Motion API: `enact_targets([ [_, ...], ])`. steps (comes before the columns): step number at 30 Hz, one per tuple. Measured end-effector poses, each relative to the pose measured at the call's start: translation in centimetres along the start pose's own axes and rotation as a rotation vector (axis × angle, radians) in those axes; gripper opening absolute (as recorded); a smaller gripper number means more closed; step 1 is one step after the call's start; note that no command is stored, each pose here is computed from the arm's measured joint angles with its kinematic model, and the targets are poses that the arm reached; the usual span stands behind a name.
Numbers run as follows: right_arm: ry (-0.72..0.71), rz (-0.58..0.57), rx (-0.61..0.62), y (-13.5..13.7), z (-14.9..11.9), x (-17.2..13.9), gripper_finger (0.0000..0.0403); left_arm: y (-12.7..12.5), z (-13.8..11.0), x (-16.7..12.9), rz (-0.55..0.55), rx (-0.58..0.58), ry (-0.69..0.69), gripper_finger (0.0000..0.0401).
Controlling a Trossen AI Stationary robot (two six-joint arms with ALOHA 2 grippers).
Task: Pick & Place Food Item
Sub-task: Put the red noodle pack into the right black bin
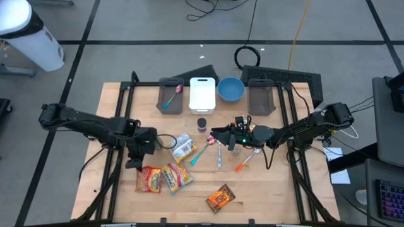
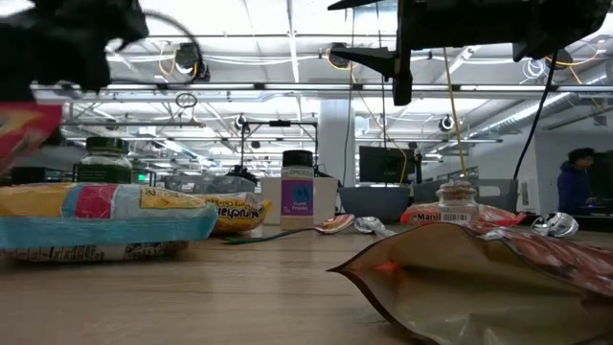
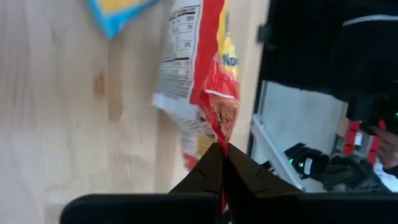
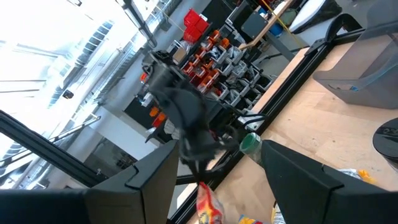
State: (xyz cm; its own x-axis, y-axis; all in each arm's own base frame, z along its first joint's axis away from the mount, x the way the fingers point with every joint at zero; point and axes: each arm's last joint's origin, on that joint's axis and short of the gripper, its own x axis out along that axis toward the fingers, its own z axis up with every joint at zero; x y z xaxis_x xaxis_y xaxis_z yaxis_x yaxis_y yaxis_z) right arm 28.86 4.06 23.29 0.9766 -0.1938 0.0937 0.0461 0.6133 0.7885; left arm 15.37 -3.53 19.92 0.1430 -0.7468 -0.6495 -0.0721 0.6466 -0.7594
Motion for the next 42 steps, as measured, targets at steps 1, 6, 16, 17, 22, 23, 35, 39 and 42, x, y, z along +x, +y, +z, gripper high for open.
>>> enact_targets([
  [1, 0.000, 0.000, 0.000, 0.0, 0.0, 0.0, 0.0224, -0.6, 0.1, -0.5, 0.003, 0.014, -0.017, 0.0004],
  [6, -0.001, -0.001, 0.000, 0.0, 0.0, 0.0, 0.0224, -3.5, 0.4, -3.1, 0.028, 0.072, -0.097, 0.0003],
  [16, -0.032, 0.011, 0.002, -0.2, 0.6, 0.2, 0.0224, -8.4, 1.0, -7.3, 0.030, 0.187, -0.232, 0.0002],
  [17, -0.041, 0.021, -0.001, -0.1, 0.8, 0.2, 0.0224, -8.8, 1.0, -7.7, 0.031, 0.198, -0.246, 0.0002],
  [22, -0.061, 0.107, -0.015, 0.5, 1.7, 0.5, 0.0224, -10.4, 1.1, -9.2, 0.057, 0.263, -0.324, 0.0002],
  [23, -0.055, 0.121, -0.018, 0.7, 2.0, 0.8, 0.0224, -10.7, 1.2, -9.5, 0.058, 0.275, -0.338, 0.0001],
  [35, 0.337, 0.213, -0.243, 3.9, 6.9, 5.6, 0.0224, -11.4, 6.2, -10.3, 0.176, 0.209, -0.278, 0.0001],
  [39, 0.405, 0.259, -0.291, 4.3, 8.1, 6.1, 0.0224, -12.5, 8.7, -10.6, 0.181, 0.262, -0.276, 0.0001],
  [42, 0.436, 0.291, -0.297, 4.0, 8.4, 6.0, 0.0224, -13.8, 10.5, -11.2, 0.176, 0.321, -0.298, 0.0001],
])
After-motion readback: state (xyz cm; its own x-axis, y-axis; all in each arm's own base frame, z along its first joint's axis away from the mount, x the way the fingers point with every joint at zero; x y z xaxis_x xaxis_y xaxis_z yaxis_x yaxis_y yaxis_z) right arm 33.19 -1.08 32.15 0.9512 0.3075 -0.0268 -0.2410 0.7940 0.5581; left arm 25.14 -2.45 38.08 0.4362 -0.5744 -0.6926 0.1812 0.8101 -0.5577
